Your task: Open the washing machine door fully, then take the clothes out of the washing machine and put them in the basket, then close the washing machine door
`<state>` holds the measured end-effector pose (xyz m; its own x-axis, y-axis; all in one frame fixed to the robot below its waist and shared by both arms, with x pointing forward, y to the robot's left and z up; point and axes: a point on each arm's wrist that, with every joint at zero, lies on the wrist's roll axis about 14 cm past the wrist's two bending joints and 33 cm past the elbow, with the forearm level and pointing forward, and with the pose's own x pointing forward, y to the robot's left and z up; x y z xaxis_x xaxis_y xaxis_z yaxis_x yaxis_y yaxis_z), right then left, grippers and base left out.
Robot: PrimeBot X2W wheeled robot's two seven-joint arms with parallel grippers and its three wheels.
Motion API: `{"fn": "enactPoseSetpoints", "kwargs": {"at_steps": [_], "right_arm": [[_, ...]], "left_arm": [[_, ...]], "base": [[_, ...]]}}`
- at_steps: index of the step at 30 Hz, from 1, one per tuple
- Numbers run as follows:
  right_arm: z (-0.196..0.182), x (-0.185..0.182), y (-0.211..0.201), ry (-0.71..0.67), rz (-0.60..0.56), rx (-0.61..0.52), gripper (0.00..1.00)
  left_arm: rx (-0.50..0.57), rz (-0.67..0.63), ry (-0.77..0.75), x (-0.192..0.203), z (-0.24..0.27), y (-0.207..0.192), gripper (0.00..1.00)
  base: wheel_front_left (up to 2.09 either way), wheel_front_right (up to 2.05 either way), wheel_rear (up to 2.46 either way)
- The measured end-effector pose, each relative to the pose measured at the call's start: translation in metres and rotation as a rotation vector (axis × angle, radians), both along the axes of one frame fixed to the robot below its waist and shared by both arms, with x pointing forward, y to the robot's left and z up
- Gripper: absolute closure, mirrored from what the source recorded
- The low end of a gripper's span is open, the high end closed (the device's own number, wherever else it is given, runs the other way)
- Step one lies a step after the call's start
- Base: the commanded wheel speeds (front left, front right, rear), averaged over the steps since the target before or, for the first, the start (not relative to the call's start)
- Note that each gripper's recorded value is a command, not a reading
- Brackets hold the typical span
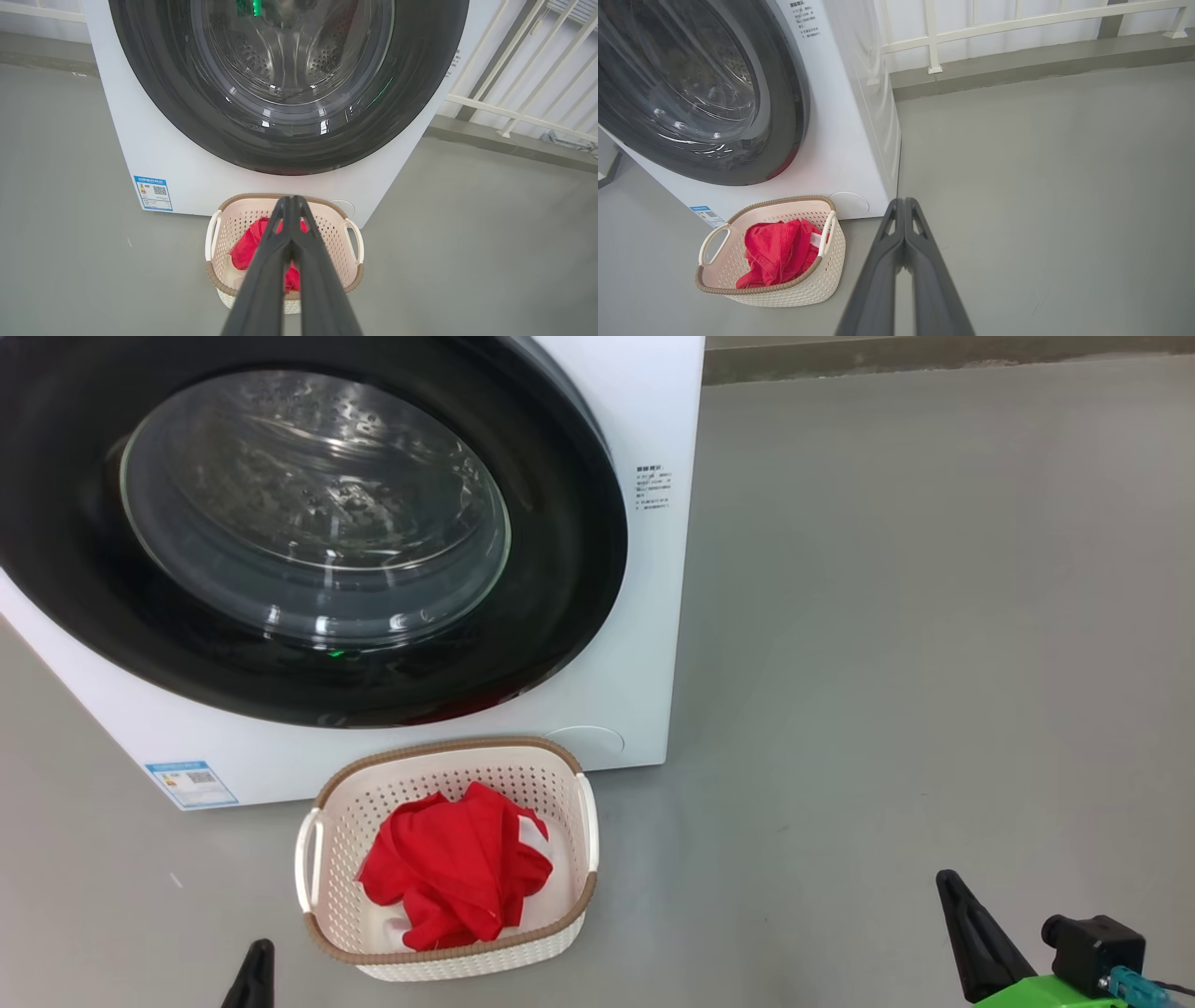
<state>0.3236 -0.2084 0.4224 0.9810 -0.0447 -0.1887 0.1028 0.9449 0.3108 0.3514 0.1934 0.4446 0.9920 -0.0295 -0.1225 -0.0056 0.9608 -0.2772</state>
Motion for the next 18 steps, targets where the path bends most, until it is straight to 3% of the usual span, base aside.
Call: {"fn": "enactPoseSetpoints", "kwargs": {"at_steps": [18], "right_arm": [[0.0003,0.003,-0.0041,0.01,-0.063,0.173,1.0]], "left_arm": [[-0.179,0.06,0.036,-0.0018,-0.0037,0.0045,1.0]], "base": [[0.0,0.0,0.0]]}}
